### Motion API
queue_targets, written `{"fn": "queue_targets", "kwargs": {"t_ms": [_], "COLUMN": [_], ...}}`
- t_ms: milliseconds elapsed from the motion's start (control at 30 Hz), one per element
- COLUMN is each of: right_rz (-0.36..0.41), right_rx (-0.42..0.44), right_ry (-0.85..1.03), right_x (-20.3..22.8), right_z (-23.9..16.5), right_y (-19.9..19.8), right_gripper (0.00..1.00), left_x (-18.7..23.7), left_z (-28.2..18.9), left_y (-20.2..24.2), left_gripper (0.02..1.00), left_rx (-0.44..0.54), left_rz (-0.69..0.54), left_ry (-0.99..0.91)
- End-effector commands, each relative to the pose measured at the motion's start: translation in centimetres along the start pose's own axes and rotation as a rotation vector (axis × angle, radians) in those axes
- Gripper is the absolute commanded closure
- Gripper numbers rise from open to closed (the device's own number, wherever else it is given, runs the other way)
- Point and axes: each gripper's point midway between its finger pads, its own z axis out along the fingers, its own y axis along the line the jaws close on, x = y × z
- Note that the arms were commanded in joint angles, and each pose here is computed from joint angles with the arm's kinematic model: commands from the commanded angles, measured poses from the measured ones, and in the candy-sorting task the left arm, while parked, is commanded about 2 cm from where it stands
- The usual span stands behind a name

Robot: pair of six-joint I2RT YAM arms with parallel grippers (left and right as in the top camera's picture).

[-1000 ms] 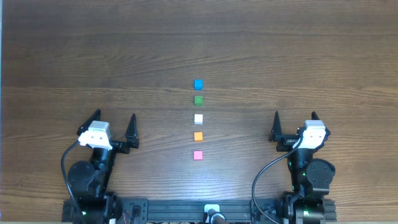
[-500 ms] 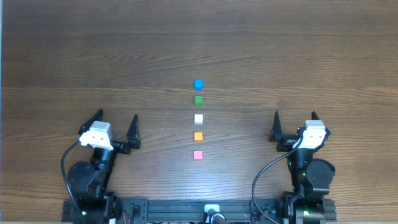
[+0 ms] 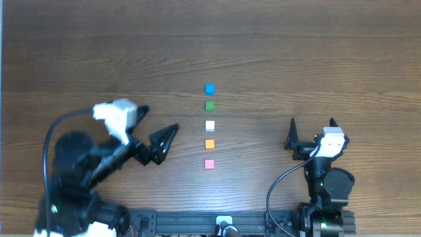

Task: Stack Cubes

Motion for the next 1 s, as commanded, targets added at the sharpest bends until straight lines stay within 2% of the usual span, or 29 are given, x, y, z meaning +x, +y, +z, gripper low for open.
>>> {"fn": "queue_targets", "kwargs": {"t_ms": [33, 233, 500, 833, 1000], "right_rz": [-0.001, -0.001, -0.001, -0.001, -0.001], "right_rx": [0.001, 0.001, 0.001, 0.001, 0.001], "right_ry": [0.000, 0.000, 0.000, 0.000, 0.001], "right_x": [0.2, 0.2, 0.2, 0.2, 0.2], "right_z": [0.0, 0.0, 0.0, 0.0, 0.0], "right_y": [0.0, 0.0, 0.0, 0.0, 0.0], "right_gripper": [0.007, 0.009, 0.007, 0.009, 0.009], "left_x": [0.7, 6.9, 17.5, 23.5, 25.2], "left_z": [3.8, 8.6, 11.0, 10.0, 9.7], "left_y": [-1.4, -2.5, -4.3, -1.5, -1.5], "left_gripper": [0.020, 0.025, 0.027, 0.023, 0.023], "left_rx": [-0.043, -0.197, -0.425, -0.706, -0.753], "left_rz": [-0.226, -0.333, -0.459, -0.578, -0.578], "left_ry": [0.264, 0.475, 0.727, 0.849, 0.883]}}
